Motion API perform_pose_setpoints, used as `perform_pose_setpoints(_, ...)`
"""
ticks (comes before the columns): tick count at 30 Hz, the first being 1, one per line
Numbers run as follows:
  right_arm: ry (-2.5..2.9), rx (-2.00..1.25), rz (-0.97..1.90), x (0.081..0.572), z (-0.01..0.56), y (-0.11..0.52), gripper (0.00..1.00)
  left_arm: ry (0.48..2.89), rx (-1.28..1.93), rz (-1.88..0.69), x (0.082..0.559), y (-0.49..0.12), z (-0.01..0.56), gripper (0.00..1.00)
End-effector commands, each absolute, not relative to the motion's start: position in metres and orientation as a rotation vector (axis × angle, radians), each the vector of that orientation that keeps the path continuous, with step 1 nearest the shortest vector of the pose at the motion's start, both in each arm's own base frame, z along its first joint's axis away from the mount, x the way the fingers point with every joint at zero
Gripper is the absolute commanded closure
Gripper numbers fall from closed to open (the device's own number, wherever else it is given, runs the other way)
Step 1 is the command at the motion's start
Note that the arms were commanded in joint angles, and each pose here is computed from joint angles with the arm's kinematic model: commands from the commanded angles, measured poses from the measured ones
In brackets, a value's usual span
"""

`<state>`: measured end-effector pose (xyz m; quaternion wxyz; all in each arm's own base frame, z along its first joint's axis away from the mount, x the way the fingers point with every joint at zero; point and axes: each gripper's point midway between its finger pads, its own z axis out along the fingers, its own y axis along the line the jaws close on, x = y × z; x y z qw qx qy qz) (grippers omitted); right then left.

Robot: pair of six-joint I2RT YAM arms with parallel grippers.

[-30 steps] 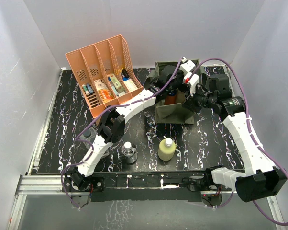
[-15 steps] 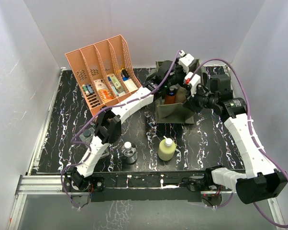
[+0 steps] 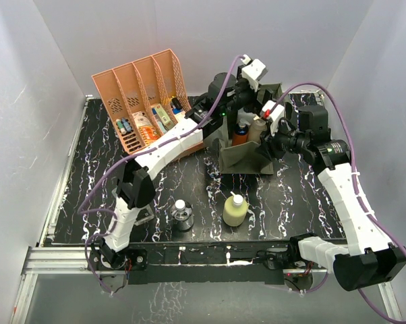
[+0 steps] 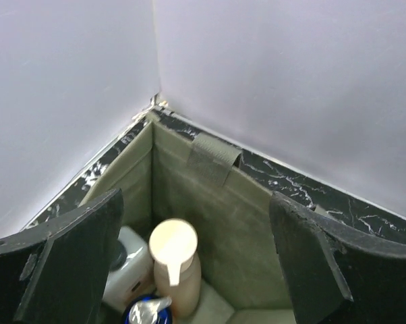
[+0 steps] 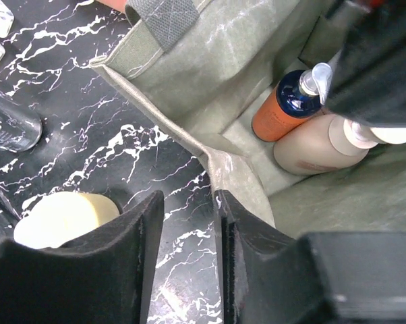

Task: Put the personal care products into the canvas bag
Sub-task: Pick up the care product from the center of the board.

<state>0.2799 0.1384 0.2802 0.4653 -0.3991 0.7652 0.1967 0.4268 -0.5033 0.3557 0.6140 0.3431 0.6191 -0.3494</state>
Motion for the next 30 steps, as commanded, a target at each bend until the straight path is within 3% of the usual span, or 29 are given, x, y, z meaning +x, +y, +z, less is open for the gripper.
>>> perform_pose_setpoints(1,1.748,-0.947,0.490,0.285,0.323,0.146,0.59,1.428,0.673,-0.702,0.427,-0.439,0.411,0.13)
perform_pose_setpoints(3,1.743,-0.928,0.500,0.286,0.331,0.147,0.56,1.447,0.672,-0.643,0.423,-0.412,0.415,0.13)
perform_pose_setpoints(6,1.737,-0.912,0.511,0.284,0.344,0.148,0.41,1.480,0.713,-0.523,0.407,-0.373,0.412,0.12)
perform_pose_setpoints(10,1.686,-0.910,0.496,0.280,0.356,0.149,0.33,1.580,0.788,-0.315,0.382,-0.314,0.382,0.08)
perform_pose_setpoints(18,1.642,-0.908,0.481,0.282,0.364,0.154,0.32,1.788,0.846,-0.086,0.353,-0.192,0.326,0.05)
perform_pose_setpoints(23,1.642,-1.060,0.527,0.265,0.345,0.171,0.31,1.856,0.971,-0.116,0.313,-0.168,0.308,0.05)
perform_pose_setpoints(30,1.592,-1.342,0.542,0.221,0.313,0.193,0.30,1.957,0.946,-0.053,0.311,-0.141,0.283,0.04)
